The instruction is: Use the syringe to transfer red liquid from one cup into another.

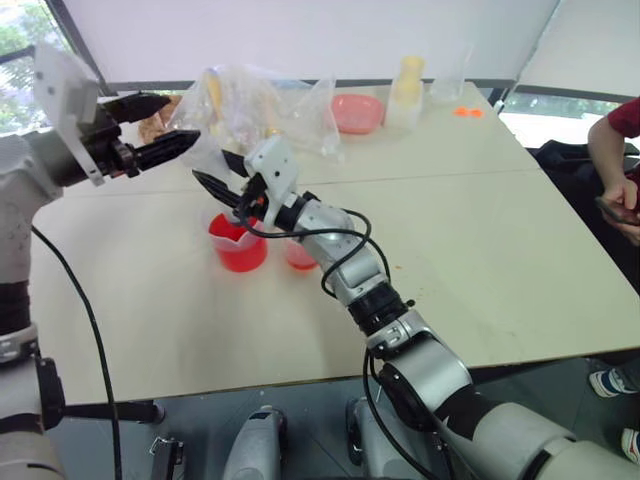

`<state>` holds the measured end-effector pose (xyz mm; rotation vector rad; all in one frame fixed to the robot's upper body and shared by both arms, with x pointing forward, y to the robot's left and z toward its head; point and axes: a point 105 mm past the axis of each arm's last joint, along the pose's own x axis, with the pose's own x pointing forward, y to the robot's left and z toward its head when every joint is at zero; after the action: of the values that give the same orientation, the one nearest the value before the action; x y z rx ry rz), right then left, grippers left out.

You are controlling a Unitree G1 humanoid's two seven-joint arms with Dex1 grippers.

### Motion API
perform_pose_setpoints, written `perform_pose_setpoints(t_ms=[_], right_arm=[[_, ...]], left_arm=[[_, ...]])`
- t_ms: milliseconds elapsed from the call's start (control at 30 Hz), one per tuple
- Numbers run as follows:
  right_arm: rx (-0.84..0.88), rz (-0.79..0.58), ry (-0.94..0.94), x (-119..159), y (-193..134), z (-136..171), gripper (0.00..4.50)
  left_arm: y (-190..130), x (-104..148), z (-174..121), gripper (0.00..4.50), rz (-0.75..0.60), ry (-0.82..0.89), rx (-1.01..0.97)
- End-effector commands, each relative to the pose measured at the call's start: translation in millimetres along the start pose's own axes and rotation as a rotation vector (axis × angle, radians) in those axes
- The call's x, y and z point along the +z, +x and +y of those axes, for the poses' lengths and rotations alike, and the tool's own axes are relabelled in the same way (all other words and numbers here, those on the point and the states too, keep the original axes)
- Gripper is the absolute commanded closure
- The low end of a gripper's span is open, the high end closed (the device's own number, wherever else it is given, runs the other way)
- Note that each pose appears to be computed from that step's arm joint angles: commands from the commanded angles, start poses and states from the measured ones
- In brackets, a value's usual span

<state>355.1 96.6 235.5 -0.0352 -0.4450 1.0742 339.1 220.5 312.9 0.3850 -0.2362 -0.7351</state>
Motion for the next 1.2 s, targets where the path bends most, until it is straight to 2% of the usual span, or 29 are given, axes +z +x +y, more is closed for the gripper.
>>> perform_pose_setpoints(t_ms=[33, 133, 300, 333, 533, 767, 1200], right_arm=[[0.022, -0.087, 0.015, 15.1, 8.3, 16.4, 2.98], [0.025, -0.085, 0.017, 14.4, 8.1, 17.9, 2.98], [0.028, -0.078, 0.018, 10.8, 6.8, 19.2, 2.98], [0.030, -0.075, 0.019, 9.6, 6.5, 19.7, 2.98], [0.047, -0.057, 0.030, 1.9, 7.3, 27.4, 2.98], [0.097, -0.046, 0.060, -4.3, 9.6, 46.8, 2.98], [0.119, -0.046, 0.084, -6.9, 12.2, 59.5, 2.98]], left_arm=[[4.7, 11.9, 1.4, 1.08, -0.042, 0.043, 0.023], [6.2, 9.4, 1.5, 1.89, -0.040, 0.062, 0.034], [5.2, 5.2, 0.8, 4.15, -0.031, 0.060, 0.031], [5.2, 4.7, 0.4, 4.48, -0.028, 0.058, 0.030], [7.1, 3.8, 2.8, 4.48, -0.018, 0.072, 0.041], [6.4, 15.4, 17.5, 4.48, -0.025, 0.136, 0.083], [6.3, 33.5, 31.7, 4.48, -0.060, 0.193, 0.100]])
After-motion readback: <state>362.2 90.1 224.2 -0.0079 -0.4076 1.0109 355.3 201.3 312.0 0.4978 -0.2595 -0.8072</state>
